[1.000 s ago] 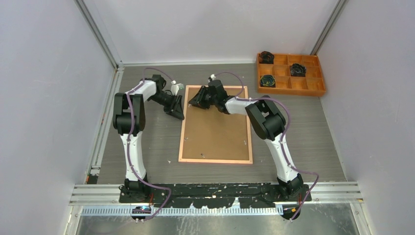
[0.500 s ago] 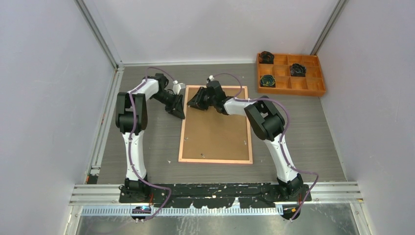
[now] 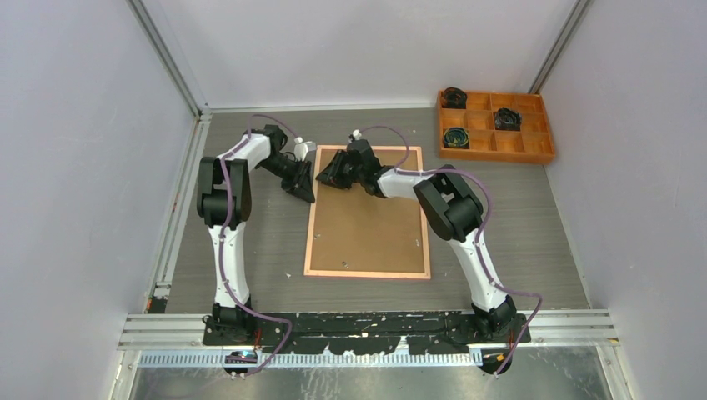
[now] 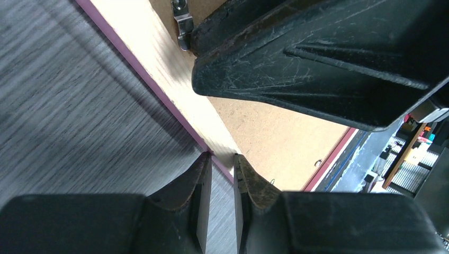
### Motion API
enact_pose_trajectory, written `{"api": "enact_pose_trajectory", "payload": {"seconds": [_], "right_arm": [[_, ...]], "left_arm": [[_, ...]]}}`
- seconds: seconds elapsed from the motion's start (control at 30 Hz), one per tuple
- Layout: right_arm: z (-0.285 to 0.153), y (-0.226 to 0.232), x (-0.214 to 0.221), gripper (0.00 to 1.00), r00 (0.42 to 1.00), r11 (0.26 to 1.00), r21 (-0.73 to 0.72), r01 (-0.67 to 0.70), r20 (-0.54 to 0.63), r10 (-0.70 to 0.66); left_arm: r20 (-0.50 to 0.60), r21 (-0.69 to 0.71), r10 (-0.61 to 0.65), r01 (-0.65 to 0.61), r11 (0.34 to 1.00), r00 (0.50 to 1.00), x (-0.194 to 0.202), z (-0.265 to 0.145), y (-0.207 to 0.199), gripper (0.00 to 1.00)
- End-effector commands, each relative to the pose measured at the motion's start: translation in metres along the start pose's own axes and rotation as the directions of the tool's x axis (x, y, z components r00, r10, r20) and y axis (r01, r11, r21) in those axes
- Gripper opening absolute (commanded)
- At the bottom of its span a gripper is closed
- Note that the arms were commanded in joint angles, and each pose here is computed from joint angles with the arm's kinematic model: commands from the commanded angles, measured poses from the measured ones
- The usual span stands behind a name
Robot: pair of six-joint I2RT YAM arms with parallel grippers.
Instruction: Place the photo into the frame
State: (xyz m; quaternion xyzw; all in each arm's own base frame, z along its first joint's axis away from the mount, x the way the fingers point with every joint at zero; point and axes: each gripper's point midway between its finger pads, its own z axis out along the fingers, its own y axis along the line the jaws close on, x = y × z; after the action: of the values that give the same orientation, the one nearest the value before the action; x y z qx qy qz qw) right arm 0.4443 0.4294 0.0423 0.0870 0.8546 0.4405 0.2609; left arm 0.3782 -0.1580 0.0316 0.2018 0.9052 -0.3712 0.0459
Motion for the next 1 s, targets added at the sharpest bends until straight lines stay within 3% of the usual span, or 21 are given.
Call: {"api": "enact_pose_trajectory", "payload": {"seconds": [0.0,0.5,0.8,0.97], "right_arm": [[0.000,-0.009,-0.016,0.31,0.995,0.997,0.072,0.042,0.082,-0.048],[0.013,-0.009,-0.016,0.30,0.996,0.997,0.054,0.047,0.072,-0.051],[-0.027,0.037,-0.033,0.32,0.990,0.995,-0.086,0.057,0.135,-0.045],[-0.033,0.032,-0.032,0.33,0.991,0.995,-0.082,0.053,0.129,-0.042]], "left_arm": [[-0.023,-0.097,0.058,-0.060,0.993,0.998,-0.001,0.010,0.024,0.21],[-0.033,-0.104,0.068,-0.071,0.992,0.997,0.001,0.011,0.025,0.20],[-0.036,-0.101,0.074,-0.077,0.992,0.997,0.001,0.011,0.025,0.20],[-0.036,-0.102,0.072,-0.075,0.992,0.997,0.002,0.011,0.025,0.20]]}}
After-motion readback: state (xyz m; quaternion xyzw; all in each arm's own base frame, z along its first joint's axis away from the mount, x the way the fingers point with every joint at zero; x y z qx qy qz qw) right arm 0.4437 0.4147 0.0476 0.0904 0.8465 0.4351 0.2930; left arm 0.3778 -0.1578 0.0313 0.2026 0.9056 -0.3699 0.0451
